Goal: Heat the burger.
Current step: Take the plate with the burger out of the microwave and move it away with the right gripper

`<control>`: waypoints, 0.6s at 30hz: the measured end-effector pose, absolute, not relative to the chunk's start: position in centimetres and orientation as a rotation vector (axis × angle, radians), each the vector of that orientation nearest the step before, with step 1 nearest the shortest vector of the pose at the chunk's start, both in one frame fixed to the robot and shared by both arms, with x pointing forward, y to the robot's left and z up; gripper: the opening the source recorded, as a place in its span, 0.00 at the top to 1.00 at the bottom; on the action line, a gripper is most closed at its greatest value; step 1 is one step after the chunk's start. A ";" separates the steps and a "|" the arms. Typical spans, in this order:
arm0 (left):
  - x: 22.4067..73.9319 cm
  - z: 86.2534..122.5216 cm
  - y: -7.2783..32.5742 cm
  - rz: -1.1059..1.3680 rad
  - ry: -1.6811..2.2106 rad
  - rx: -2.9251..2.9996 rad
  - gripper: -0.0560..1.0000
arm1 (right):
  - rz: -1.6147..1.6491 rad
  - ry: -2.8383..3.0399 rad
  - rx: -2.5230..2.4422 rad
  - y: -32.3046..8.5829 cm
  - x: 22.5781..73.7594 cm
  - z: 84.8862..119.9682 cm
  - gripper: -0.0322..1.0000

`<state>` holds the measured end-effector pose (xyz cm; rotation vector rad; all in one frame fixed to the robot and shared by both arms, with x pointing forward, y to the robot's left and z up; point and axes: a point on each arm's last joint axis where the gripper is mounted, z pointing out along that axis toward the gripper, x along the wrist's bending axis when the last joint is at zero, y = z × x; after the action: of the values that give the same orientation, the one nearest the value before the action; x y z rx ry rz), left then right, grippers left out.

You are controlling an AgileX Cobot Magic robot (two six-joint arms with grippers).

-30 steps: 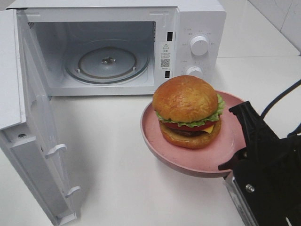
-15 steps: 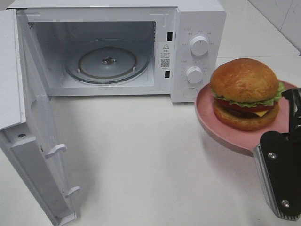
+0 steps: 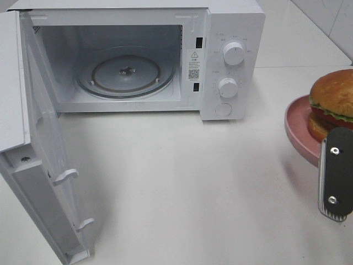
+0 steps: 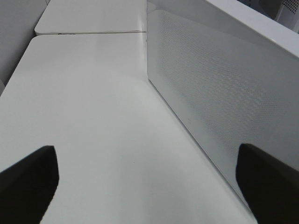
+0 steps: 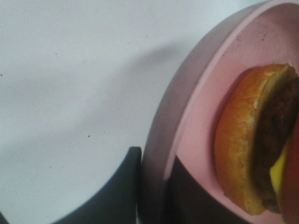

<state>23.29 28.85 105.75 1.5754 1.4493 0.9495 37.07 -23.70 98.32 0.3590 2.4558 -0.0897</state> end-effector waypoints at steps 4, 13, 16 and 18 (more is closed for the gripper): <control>23.3 105.8 28.9 0.950 1.449 1.575 0.02 | -0.092 2.392 0.552 -24.2 37.1 98.5 0.90; 23.3 105.8 28.9 0.950 1.449 1.575 0.02 | -0.058 2.238 0.875 -24.9 37.2 98.8 0.90; 23.3 105.8 28.9 0.950 1.449 1.575 0.02 | -0.105 2.203 0.951 -24.9 37.5 98.3 0.90; 23.3 105.8 28.9 0.950 1.449 1.575 0.02 | -0.127 2.192 0.976 -24.9 37.6 98.1 0.90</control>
<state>23.29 28.85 105.75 1.5754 1.4493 0.9495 37.60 -24.91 98.09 0.9759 2.1918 -0.1269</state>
